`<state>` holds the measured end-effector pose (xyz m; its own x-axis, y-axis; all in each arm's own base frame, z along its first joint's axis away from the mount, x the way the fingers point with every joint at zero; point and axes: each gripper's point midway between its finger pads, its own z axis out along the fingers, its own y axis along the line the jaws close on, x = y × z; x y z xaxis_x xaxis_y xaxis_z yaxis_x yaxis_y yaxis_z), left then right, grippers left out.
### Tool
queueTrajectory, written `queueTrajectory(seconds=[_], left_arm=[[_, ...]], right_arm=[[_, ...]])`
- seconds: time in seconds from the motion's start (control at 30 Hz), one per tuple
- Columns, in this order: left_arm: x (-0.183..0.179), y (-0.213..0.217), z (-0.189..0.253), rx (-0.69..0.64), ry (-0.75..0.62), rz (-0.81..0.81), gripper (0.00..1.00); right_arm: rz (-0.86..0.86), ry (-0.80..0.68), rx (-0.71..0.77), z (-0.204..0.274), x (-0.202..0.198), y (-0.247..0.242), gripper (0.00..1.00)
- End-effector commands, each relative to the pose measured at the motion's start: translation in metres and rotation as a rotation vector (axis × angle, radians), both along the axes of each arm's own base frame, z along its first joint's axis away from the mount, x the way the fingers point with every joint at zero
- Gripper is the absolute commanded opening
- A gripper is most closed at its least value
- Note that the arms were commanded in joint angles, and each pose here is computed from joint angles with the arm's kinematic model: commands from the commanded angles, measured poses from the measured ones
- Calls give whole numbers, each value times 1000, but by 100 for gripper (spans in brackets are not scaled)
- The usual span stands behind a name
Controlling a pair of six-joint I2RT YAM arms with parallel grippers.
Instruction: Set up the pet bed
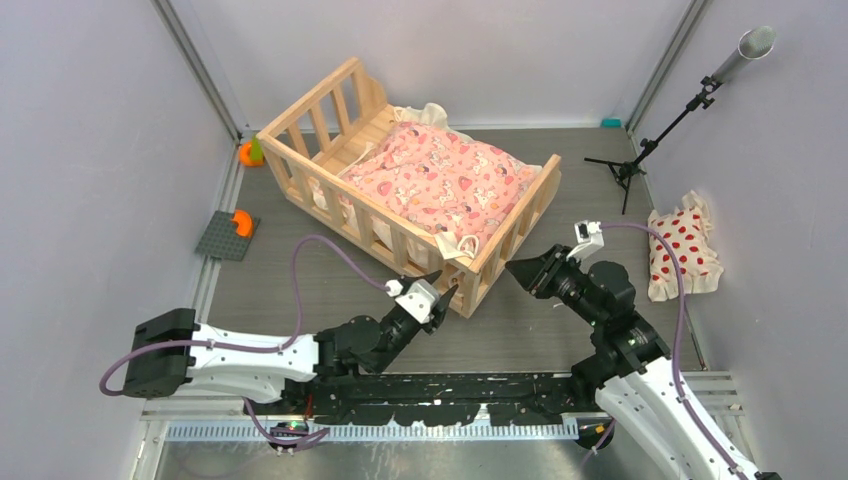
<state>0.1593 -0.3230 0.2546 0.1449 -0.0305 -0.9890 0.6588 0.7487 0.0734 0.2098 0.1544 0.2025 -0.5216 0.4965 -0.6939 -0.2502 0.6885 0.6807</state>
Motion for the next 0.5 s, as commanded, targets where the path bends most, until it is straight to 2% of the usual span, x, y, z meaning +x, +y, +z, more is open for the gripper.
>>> queueTrajectory(seconds=[0.0, 0.13, 0.47], left_arm=[[1, 5, 5, -68, 8, 24, 40], [0, 0, -1, -53, 12, 10, 43], [16, -7, 0, 55, -78, 115, 46]], right_arm=[[218, -66, 134, 31, -20, 34, 19], [280, -38, 155, 28, -24, 43, 19], [278, -32, 145, 23, -23, 43, 19]])
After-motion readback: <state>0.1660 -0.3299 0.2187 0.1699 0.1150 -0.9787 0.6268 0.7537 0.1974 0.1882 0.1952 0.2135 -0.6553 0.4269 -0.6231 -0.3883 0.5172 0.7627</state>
